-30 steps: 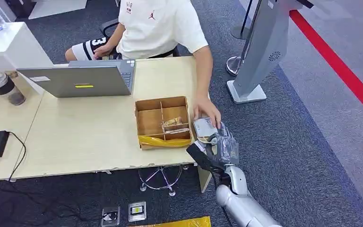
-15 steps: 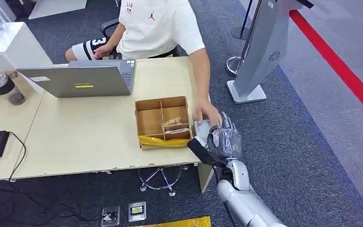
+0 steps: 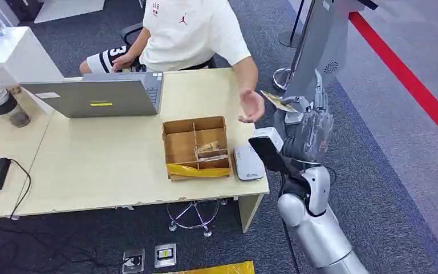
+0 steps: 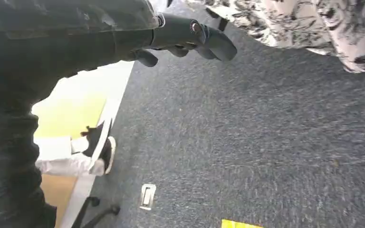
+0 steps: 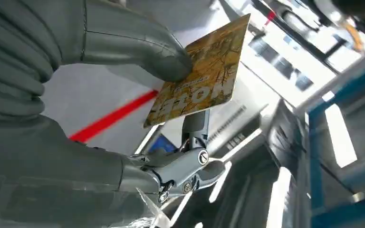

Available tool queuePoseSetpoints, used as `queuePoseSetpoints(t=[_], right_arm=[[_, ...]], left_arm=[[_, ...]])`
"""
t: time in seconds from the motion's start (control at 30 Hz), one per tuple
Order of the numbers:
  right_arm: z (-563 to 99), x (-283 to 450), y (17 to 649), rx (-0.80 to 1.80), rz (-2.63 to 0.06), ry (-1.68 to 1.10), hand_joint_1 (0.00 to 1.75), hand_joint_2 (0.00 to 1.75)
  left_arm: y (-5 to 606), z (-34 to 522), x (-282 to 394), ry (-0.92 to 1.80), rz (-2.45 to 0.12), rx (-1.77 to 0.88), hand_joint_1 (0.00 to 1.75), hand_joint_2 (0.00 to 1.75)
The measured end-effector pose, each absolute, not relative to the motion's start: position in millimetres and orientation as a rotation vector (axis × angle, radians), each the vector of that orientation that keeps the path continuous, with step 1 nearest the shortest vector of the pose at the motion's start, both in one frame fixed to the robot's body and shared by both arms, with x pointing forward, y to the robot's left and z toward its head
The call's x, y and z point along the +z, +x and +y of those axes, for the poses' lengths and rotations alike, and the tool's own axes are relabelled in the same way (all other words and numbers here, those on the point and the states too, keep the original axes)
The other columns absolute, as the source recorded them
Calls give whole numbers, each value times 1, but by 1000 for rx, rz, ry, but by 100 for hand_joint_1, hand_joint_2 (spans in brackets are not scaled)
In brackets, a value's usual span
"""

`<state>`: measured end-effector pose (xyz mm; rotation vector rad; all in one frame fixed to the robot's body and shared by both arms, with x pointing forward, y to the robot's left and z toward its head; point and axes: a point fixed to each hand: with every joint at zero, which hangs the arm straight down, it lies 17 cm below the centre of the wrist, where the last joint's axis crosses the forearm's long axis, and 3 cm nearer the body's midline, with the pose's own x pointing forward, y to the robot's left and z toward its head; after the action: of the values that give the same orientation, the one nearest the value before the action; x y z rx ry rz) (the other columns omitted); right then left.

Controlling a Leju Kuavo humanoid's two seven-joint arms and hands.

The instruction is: Pass the card to the sensor for recognition and then transmit it.

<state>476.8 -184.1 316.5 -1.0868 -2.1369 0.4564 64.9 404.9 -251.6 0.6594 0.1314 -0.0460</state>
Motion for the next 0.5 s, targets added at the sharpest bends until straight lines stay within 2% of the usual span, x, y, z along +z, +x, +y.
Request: queuePoseSetpoints(t=[0.17,0.37,0.5], right_arm=[[-168,351,469,492,-2198,-1112,175,175],[-90,369,498,837,-2168,-1108,175,175],[-50,337,522,1015,-2072,-1154,175,175]], left_arm=[[71,412,-252,661,98,-68,0,175],[94,423,-253,632,0,-155,0,175],[104,431,-251,634,-30,-170,0,175]])
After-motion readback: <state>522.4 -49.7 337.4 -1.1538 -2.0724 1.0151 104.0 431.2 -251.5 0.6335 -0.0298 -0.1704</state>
